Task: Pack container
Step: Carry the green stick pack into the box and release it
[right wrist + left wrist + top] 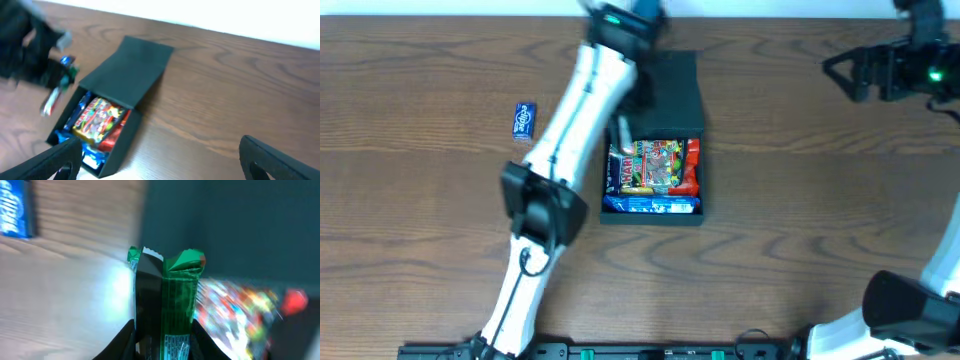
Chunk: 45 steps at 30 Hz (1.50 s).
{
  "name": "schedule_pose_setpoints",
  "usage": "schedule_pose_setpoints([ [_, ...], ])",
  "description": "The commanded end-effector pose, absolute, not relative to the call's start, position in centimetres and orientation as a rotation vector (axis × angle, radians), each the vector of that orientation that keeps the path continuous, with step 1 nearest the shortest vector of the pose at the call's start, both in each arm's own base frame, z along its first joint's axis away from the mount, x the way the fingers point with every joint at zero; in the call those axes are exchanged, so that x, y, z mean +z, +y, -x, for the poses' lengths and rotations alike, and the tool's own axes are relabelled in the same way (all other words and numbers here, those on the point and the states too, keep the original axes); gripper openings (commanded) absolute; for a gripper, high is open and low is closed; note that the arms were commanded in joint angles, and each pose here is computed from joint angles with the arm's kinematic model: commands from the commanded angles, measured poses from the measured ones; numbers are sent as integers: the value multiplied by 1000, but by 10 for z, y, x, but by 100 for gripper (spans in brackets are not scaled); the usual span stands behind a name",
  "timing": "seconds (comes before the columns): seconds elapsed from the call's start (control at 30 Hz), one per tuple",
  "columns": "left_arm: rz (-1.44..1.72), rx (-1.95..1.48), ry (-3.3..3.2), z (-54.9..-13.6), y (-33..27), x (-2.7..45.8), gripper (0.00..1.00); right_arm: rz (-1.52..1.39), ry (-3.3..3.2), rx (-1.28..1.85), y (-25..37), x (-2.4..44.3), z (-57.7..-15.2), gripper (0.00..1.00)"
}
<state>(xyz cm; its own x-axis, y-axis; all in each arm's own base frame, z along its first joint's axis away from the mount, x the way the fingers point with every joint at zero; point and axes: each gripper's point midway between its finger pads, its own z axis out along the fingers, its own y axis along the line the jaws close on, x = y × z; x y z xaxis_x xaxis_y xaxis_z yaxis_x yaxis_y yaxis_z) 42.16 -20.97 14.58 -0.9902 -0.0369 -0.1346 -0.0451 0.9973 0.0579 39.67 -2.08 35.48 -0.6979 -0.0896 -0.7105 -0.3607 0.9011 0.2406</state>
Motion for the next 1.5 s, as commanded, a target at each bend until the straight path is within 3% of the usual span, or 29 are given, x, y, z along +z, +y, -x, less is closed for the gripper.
schedule_pose_setpoints([
  [0.0, 54, 193, 2928, -411, -218, 166, 6, 248, 2289, 489, -31, 367, -388, 99],
  [0.23, -45, 251, 2995, -384, -226, 163, 6, 234, 2271, 517, -35, 370, -387, 99],
  [0.33, -166, 110, 3058, -371, -243, 165, 6, 234, 2271, 517, -35, 370, -387, 99],
  [0.43, -340, 123, 3002, -366, -246, 180, 6, 234, 2271, 517, -35, 370, -387, 99],
  [0.63, -345, 78, 2987, -354, -229, 207, 6, 237, 2269, 533, -33, 371, -386, 99],
  [0.8, -300, 66, 3039, -345, -217, 170, 6, 238, 2269, 545, -31, 371, -385, 99],
  [1.1, -136, -154, 2975, -382, -229, 118, 6, 233, 2287, 562, -29, 368, -381, 99],
  [1.47, 75, -149, 2975, -383, -224, 63, 6, 232, 2289, 564, -28, 368, -381, 99],
])
